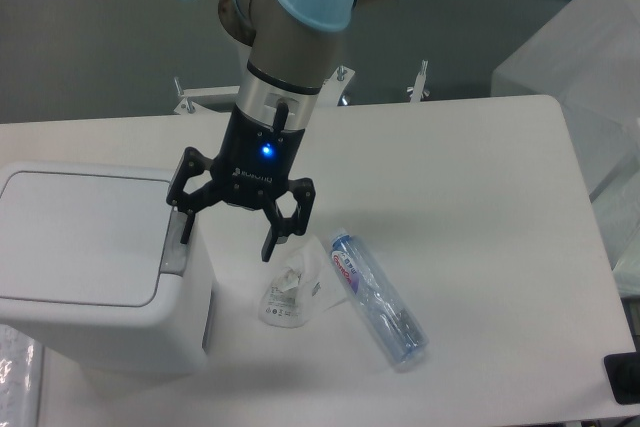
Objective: Open the trash can
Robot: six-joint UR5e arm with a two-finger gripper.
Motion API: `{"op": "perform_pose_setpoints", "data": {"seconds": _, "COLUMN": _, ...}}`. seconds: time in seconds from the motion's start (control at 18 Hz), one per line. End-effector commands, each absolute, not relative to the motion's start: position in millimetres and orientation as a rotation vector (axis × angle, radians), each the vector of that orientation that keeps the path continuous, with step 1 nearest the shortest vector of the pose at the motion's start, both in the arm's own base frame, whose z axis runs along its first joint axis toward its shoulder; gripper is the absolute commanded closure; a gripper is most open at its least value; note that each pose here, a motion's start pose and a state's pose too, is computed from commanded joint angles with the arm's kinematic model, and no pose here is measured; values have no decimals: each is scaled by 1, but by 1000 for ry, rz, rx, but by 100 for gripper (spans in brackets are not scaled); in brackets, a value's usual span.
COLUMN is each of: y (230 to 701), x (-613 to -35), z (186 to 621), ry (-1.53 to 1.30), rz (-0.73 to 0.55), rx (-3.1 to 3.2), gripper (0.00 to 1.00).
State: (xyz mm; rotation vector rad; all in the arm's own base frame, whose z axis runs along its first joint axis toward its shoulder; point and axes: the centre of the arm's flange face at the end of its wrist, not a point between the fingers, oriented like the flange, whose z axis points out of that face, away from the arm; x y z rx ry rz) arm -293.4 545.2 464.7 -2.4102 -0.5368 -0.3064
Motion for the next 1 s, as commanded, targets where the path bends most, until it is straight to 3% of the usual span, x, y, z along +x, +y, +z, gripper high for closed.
{"op": "perform_pose_setpoints", "data": {"seconds": 1.0, "y": 548, "x": -295, "z": 458, "ry": -541, "rz": -313, "rx": -2419, "gripper": 0}}
